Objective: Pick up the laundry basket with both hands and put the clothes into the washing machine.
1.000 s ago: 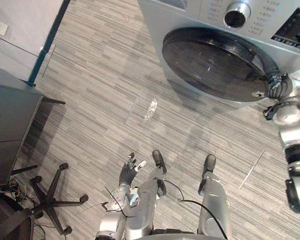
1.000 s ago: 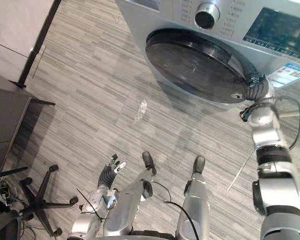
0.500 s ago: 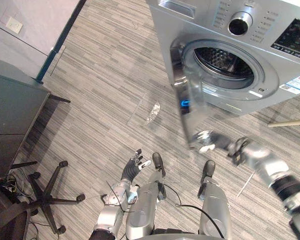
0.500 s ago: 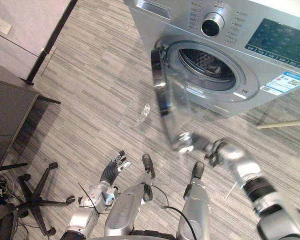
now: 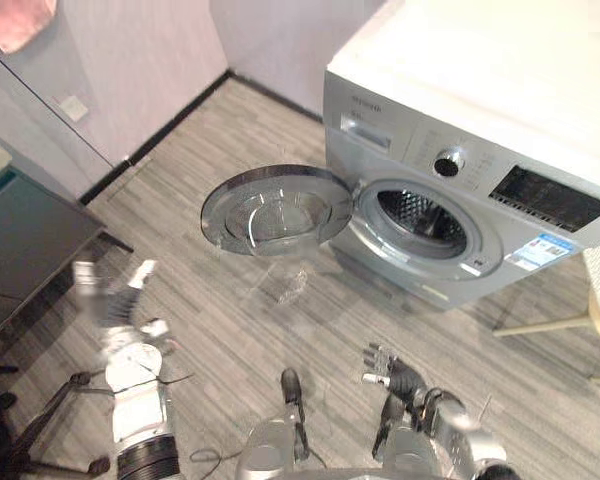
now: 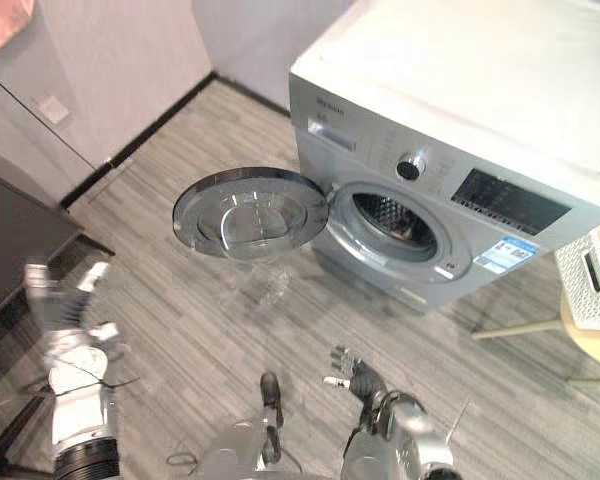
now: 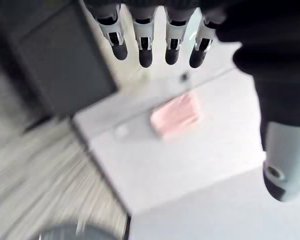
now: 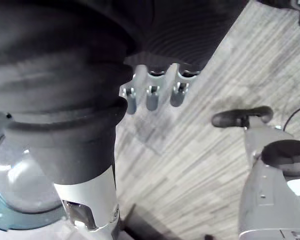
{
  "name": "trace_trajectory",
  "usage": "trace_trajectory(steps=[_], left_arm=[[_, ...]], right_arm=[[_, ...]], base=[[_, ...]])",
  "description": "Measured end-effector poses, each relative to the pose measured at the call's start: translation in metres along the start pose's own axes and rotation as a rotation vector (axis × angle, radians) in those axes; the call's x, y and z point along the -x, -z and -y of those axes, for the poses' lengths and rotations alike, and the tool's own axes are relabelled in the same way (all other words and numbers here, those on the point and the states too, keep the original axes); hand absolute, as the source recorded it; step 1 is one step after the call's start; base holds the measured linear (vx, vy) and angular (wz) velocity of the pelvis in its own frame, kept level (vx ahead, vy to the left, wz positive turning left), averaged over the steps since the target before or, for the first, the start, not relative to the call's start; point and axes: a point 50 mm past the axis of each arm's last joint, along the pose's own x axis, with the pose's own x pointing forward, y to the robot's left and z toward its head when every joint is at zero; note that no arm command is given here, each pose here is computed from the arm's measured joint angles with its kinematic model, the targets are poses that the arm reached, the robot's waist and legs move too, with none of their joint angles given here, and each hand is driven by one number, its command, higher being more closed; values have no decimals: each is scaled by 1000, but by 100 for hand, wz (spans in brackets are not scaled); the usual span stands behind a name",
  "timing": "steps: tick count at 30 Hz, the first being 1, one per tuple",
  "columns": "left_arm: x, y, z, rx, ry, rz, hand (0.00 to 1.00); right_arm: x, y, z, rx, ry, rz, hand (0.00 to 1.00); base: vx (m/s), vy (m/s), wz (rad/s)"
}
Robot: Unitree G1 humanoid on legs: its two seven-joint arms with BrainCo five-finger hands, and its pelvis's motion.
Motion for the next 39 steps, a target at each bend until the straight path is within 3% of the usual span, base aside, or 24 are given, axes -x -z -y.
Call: trace_trajectory(steps=[2, 4, 5, 7, 8, 10, 12, 15, 16, 18, 20, 22, 23, 26, 28, 33, 39], left_arm=[[3, -20, 0, -60, -27, 113, 0], [14, -36, 23, -88, 76, 215, 0], [34, -51, 61, -64, 329, 322, 0], [50, -56, 90, -9, 558, 358, 0], [67, -56, 117, 39, 791, 356, 0], [90, -44, 148, 97, 1128, 268, 0], [131, -22, 184, 153, 1580, 20, 0], [166, -14, 213, 57, 1914, -189, 0], [174, -20, 226, 60, 1951, -236, 0], [175, -38, 250, 61, 1915, -248, 0], [154, -60, 271, -23, 1810, -207, 0], [104, -95, 284, -71, 1545, -164, 0], [94, -108, 286, -52, 1484, -135, 0], [43, -158, 281, 42, 1217, -43, 0], [24, -183, 274, 69, 1070, 12, 0], [-4, -200, 260, 176, 923, 15, 0], [-33, -202, 243, 263, 768, -24, 0]], right_arm=[[0, 11, 0, -21, 27, -36, 0], [-3, 12, -1, 1, 30, -42, 0], [-10, 2, -4, 56, 21, -21, 0], [-15, -5, -6, 93, 11, -15, 0], [-21, -14, -8, 135, -3, -9, 0], [-29, -29, -12, 199, -24, 10, 0], [-38, -50, -15, 275, -49, 32, 0], [-49, -80, -19, 357, -50, 80, 0], [-53, -96, -24, 373, -46, 124, 0], [-51, -113, -24, 350, 9, 199, 0], [-48, -129, -33, 338, 28, 290, 0], [-28, -152, -69, 296, -29, 517, 0], [-19, -156, -79, 267, -54, 587, 0], [12, -150, -115, 161, -181, 732, 0], [31, -135, -116, 53, -188, 754, 0], [38, -124, -100, -73, -141, 760, 0], [44, -103, -89, -52, -80, 688, 0]], base=[[35, 12, 3], [6, 13, 5], [0, 0, 0], [-33, 16, -2], [-46, 12, -10], [-40, 8, -17], [-18, 5, -23], [-28, 4, -21], [-39, 3, -30], [-51, 3, -39], [-46, -12, -54], [-59, -34, -56], [-56, -30, -41], [-15, -16, -32], [54, -6, -33], [35, 26, -38], [-25, 86, 3]])
